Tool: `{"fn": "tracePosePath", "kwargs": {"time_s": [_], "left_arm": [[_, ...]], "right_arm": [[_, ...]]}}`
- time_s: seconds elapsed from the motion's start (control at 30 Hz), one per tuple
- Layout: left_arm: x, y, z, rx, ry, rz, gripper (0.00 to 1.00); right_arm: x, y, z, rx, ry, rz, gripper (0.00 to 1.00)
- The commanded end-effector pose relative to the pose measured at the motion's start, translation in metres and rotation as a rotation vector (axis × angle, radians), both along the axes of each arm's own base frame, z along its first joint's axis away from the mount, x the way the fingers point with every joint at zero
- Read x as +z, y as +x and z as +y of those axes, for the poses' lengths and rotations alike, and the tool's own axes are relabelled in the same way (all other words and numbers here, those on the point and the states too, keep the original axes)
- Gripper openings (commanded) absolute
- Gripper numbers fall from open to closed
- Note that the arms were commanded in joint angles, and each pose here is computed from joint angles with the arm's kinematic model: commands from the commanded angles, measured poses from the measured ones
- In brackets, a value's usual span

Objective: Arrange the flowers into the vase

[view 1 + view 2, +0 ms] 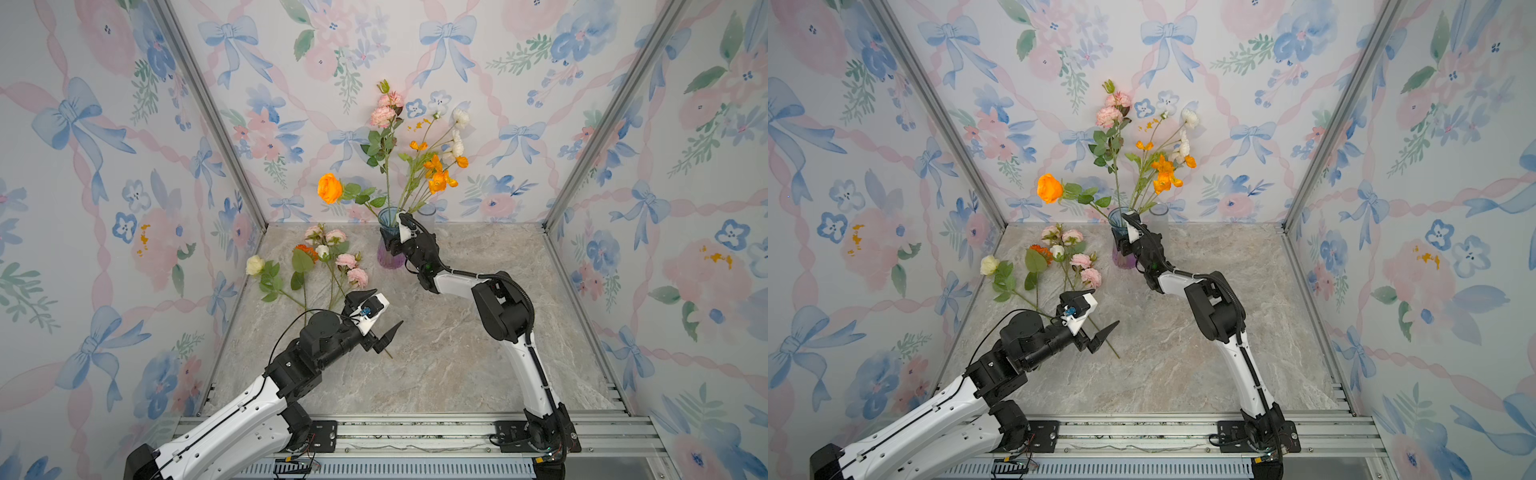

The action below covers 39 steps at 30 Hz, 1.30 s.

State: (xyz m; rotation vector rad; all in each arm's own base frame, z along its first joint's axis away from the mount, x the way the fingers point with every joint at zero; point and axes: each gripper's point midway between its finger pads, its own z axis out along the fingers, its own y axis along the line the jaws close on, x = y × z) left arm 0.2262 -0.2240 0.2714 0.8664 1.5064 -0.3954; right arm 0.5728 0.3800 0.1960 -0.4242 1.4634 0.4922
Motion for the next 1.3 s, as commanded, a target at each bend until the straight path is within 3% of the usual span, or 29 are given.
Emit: {"fn": "tracePosePath", "kwargs": {"time_s": [0.0, 0.27, 0.47, 0.57, 0.87, 1.27], "left_arm": [[0.006, 0.001, 0.004, 0.014, -0.029, -0.009, 0.98], [0.005, 0.001, 0.003, 0.010, -0.027, -0.006, 0.98], [0.005, 0.002, 0.003, 0.009, -0.028, 0.000, 0.98], [0.006, 0.002, 0.004, 0.009, -0.031, -0.003, 0.98], [0.008, 0.003, 0.006, 0.015, -0.038, -0.005, 0.98], [0.013, 0.003, 0.009, 0.017, -0.056, -0.015, 0.98]], "right_arm": [[0.081, -0.007, 0.000, 0.006, 0.150, -0.191, 0.33], [0.066, -0.011, -0.007, -0.030, 0.121, -0.185, 0.82], [0.060, -0.019, -0.011, -0.028, 0.074, -0.167, 0.96], [0.059, -0.024, -0.013, -0.022, 0.060, -0.166, 1.00], [0.043, -0.048, -0.017, 0.036, 0.016, -0.100, 0.97], [0.015, -0.092, -0.058, 0.026, -0.009, -0.012, 0.97]]}}
